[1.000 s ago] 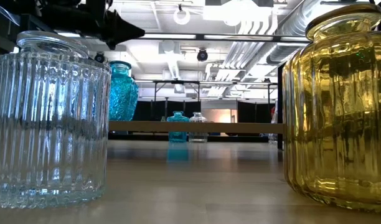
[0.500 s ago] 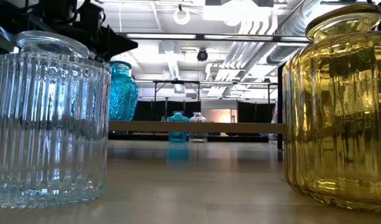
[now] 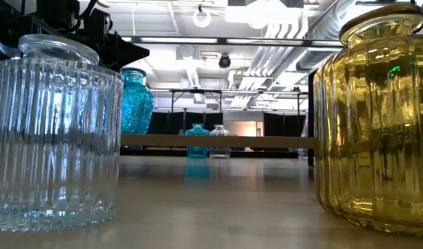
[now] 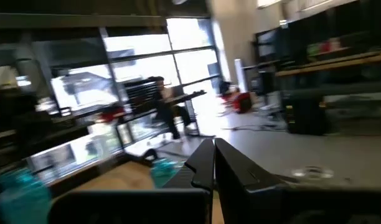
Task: Sort vases onto shelf
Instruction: Put the top right transparent vase on the shelf
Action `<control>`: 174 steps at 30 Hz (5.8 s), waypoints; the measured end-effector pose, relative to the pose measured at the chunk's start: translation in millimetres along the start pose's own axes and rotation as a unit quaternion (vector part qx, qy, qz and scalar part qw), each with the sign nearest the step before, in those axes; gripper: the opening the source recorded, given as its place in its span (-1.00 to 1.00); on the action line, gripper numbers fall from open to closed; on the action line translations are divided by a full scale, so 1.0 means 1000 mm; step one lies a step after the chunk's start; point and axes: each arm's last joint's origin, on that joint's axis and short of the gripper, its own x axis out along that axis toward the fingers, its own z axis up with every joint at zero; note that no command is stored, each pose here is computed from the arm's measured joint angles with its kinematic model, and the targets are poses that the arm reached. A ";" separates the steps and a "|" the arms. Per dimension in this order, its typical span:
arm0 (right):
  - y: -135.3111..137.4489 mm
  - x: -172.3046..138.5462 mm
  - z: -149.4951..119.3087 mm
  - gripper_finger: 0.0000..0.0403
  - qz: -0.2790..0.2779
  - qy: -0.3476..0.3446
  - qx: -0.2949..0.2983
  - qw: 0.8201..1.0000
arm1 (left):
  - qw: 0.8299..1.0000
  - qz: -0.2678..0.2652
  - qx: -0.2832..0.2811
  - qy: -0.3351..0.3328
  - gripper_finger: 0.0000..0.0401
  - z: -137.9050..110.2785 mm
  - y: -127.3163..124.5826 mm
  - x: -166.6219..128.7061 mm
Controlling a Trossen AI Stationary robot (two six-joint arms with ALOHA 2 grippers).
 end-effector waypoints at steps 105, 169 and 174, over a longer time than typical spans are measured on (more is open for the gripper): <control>0.223 0.203 0.048 -0.40 0.145 0.415 -0.101 0.892 | 0.998 -0.060 0.017 0.005 -1.00 -0.001 -0.005 0.000; 0.268 0.247 -0.009 -0.01 0.185 0.474 -0.157 0.846 | 0.998 -0.058 0.012 0.006 -1.00 -0.001 -0.005 0.000; 0.269 0.249 0.006 -0.01 0.184 0.451 -0.169 0.857 | 0.998 -0.058 0.012 0.006 -1.00 -0.001 -0.005 0.000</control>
